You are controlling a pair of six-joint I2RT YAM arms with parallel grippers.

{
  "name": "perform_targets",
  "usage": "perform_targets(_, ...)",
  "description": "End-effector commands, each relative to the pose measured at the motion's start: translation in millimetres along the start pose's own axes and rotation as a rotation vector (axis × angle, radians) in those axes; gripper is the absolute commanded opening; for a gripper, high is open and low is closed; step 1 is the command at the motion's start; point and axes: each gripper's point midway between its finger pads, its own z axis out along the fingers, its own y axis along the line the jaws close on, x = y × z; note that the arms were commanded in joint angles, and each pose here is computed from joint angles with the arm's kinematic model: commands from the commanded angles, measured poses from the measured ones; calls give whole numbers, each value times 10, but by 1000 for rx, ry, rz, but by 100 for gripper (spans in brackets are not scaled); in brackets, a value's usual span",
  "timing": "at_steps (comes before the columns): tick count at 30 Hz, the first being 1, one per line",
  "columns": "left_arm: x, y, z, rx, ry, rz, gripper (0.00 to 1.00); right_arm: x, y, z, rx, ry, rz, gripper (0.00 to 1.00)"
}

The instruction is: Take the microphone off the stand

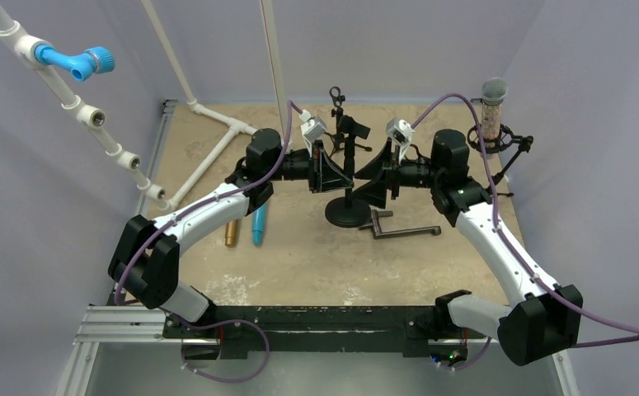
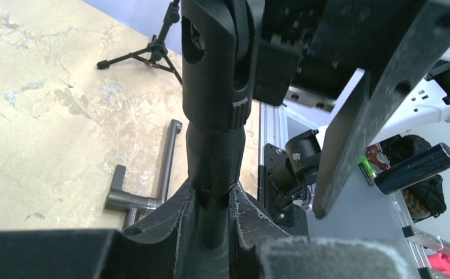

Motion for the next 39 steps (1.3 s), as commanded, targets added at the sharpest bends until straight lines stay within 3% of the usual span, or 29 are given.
perform_targets(1,-175,-217,-59,48,-37,141,0,-366,-81,-51,85,-65,-41,72)
perform_targets(13,-61,-319,33,88,0,142,0,-419,-271,34,115,-107,3,64)
perform_targets(29,-41,-339,111,106,13,123,0,-263,-343,75,114,-110,39,31)
perform_targets(31,-49,-346,123,110,14,121,0,-241,-337,81,109,-108,41,22)
perform_targets(34,-71,-355,134,115,16,122,0,-232,-331,78,111,-108,30,0)
perform_targets(38,-76,-347,138,111,24,123,0,-255,-377,47,149,-95,-18,0)
perform_targets(39,-72,-340,135,107,27,125,4,-265,-400,36,168,-90,-30,0)
